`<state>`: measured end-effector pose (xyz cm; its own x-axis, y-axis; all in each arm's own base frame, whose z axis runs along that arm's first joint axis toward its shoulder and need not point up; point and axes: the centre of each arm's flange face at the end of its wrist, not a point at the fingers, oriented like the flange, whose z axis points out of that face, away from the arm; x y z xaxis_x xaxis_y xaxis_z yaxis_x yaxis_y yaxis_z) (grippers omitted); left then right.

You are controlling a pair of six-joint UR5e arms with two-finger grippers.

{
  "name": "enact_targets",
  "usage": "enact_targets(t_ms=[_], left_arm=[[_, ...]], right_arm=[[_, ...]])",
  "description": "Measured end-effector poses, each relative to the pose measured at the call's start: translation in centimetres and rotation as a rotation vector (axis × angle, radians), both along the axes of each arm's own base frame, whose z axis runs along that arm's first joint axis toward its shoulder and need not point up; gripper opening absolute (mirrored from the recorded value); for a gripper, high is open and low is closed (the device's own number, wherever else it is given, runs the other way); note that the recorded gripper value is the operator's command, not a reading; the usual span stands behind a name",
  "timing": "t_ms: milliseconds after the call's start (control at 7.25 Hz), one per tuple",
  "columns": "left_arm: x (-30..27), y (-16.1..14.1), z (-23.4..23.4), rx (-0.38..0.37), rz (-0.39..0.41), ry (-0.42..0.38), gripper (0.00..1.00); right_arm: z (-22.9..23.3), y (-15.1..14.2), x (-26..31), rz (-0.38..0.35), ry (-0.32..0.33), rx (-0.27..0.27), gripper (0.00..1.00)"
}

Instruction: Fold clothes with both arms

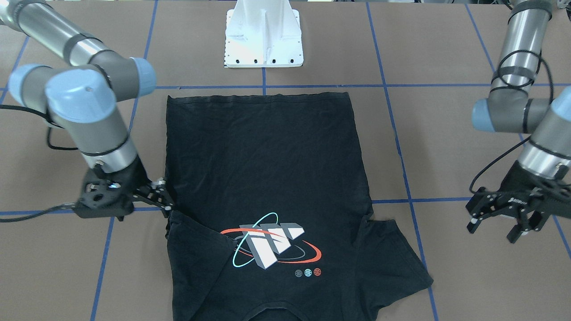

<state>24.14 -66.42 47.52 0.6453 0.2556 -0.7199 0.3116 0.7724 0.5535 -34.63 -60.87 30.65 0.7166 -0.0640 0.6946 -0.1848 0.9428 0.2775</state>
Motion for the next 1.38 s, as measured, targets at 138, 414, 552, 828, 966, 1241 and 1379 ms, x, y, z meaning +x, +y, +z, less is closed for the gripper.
enact_targets(t_ms=[138,414,552,828,966,1241,1379], left_arm=[[2.5,-1.4,-0.2,-0.012,-0.031,-0.004,0.98],[8.3,-3.6,-0.8,-0.060,-0.092,0.003,0.86],[10.7,-4.3,-0.7,-0.084,-0.113,0.016,0.77],[13.5,-5.6,-0.6,-0.129,-0.143,0.039,0.67],[14.4,-6.0,-0.5,-0.139,-0.153,0.038,0.64],[15.0,-6.2,0.2,-0.150,-0.159,0.030,0.59],[15.1,-6.2,0.6,-0.154,-0.160,0.026,0.53]], right_arm=[[2.5,0.8,3.8,-0.055,0.008,0.023,1.00],[6.9,2.6,9.9,-0.128,0.032,0.058,1.00],[7.9,3.0,11.2,-0.140,0.040,0.064,1.00],[8.5,3.2,11.8,-0.147,0.046,0.066,1.00],[8.6,3.2,11.9,-0.148,0.047,0.066,1.00],[8.8,3.2,11.8,-0.148,0.050,0.062,1.00],[8.9,3.2,11.8,-0.148,0.050,0.061,1.00]])
